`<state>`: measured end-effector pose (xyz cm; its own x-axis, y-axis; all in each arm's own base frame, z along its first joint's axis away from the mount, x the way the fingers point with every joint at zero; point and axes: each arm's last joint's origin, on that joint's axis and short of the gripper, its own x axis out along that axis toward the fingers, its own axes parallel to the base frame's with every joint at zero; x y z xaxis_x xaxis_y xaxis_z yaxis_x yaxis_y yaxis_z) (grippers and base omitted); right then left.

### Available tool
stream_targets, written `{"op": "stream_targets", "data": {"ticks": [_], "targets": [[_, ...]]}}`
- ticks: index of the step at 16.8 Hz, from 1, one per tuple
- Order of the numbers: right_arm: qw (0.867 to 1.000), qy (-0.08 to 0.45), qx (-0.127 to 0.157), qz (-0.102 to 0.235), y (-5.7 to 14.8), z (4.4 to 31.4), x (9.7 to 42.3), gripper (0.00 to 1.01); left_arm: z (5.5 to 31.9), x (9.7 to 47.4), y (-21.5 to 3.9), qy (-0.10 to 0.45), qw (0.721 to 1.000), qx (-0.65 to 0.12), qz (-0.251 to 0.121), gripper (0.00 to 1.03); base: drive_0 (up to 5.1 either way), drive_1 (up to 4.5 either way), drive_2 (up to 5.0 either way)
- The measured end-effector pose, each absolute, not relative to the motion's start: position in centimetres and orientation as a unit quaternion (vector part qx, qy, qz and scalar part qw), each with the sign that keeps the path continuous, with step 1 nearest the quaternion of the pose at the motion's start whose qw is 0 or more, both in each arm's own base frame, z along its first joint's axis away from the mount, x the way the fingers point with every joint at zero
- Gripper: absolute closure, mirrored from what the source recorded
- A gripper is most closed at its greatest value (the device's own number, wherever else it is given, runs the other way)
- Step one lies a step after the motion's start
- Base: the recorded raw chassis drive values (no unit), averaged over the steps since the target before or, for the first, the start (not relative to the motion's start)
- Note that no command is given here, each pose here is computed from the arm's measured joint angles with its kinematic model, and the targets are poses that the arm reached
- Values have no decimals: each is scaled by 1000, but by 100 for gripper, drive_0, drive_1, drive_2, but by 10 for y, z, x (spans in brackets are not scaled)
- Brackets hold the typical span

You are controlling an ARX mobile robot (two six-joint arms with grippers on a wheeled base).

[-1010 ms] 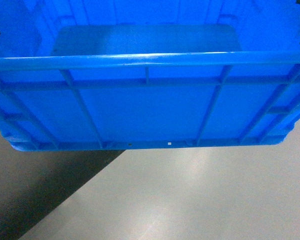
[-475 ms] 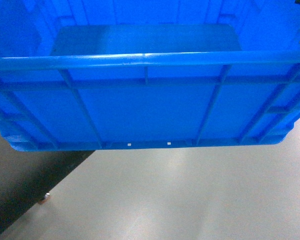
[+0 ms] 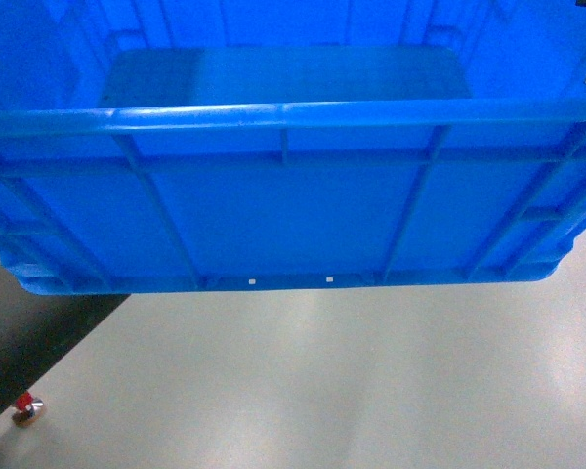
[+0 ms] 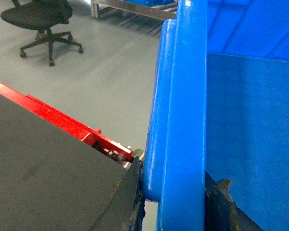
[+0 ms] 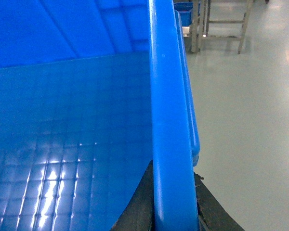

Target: Place box next to blue box on left shelf

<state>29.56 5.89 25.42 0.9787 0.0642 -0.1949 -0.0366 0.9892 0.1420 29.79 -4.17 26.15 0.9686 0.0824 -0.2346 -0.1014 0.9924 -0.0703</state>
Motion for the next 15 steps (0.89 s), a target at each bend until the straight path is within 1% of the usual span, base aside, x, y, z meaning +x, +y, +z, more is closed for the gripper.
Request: {"op": "stream_targets", "data": {"ticks": [15], "targets": [[992, 100, 69, 25, 59, 254, 296, 94, 262, 298, -42, 116, 991, -41, 46, 84, -146, -146, -146]]}}
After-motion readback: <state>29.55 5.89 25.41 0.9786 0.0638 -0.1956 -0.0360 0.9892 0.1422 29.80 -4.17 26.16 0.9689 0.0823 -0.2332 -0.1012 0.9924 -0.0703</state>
